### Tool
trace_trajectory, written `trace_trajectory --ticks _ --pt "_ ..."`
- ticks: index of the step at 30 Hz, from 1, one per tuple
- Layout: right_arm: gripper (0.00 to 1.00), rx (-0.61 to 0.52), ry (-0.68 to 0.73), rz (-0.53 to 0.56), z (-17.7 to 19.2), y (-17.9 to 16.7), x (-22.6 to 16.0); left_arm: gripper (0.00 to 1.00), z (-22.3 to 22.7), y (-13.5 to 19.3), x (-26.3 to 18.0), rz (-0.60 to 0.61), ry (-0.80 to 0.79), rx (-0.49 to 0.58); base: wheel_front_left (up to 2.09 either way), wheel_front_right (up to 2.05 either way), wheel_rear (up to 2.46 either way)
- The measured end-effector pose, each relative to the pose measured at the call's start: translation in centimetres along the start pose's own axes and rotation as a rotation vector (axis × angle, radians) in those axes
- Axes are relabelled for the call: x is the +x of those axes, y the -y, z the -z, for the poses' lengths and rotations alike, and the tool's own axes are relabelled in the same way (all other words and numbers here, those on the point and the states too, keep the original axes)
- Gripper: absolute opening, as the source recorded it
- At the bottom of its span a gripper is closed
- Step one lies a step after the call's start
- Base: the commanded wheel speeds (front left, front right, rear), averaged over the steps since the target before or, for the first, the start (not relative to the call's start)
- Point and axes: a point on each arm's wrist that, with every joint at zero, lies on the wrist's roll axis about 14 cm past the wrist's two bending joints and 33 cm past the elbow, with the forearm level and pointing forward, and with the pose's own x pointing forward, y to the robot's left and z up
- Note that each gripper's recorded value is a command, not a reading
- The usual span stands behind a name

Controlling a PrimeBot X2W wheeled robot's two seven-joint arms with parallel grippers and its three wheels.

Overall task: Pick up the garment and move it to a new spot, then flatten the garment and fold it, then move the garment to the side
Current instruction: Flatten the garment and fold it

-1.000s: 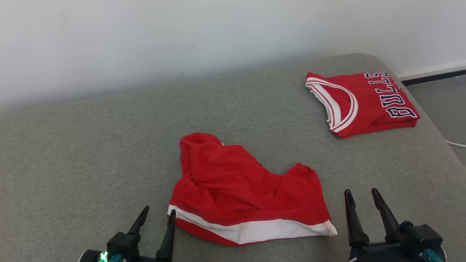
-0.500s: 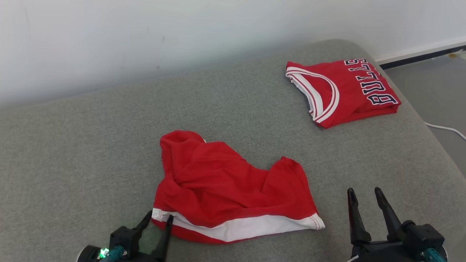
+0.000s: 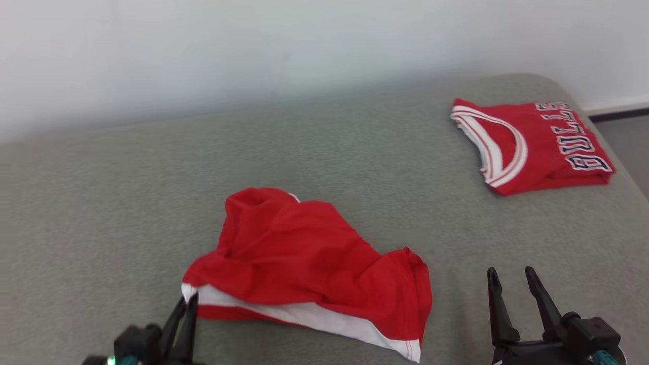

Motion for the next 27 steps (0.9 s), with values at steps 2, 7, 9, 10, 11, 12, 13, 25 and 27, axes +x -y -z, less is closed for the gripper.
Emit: trace_trajectory --ticks 2,7,9,10,11,12,13,25,27 --pt "1.0 0.0 -0.007 -0.03 0.3 -0.9 0.5 0.0 1.0 -0.7 -1.7 -0.037 -0.019 -0.017 0.0 0.0 0.0" --pt "1.0 0.001 -0.021 -0.098 0.8 -3.0 1.5 0.0 3.5 -0.8 -5.1 -0.094 -0.074 -0.07 0.0 0.0 0.0" --pt "1.0 -0.001 -0.026 -0.122 0.9 -3.7 1.7 1.0 3.3 -1.2 -5.7 -0.118 -0.064 -0.076 0.0 0.0 0.0" --pt "1.0 -0.003 -0.028 -0.133 1.0 -4.0 1.8 1.0 2.8 -1.5 -5.9 -0.132 -0.046 -0.078 0.0 0.0 0.0" --pt "1.0 -0.005 -0.029 -0.141 1.0 -4.2 1.8 1.0 2.4 -1.7 -6.1 -0.141 -0.033 -0.08 0.0 0.0 0.0" --pt "1.0 -0.006 -0.028 -0.147 1.0 -4.3 1.7 1.0 2.1 -1.8 -6.3 -0.145 -0.021 -0.079 0.0 0.0 0.0" --pt "1.0 -0.008 -0.027 -0.154 0.9 -4.5 1.7 1.0 1.7 -1.8 -6.5 -0.147 -0.008 -0.08 0.0 0.0 0.0" --pt "1.0 -0.055 -0.164 -0.261 4.0 -5.7 -1.9 1.0 1.6 -3.8 -8.6 -0.161 -0.019 -0.003 0.0 0.0 0.0" --pt "1.0 -0.05 -0.197 -0.276 4.8 -6.0 -2.5 1.0 2.1 -3.6 -8.4 -0.147 -0.04 0.003 0.0 0.0 0.0"
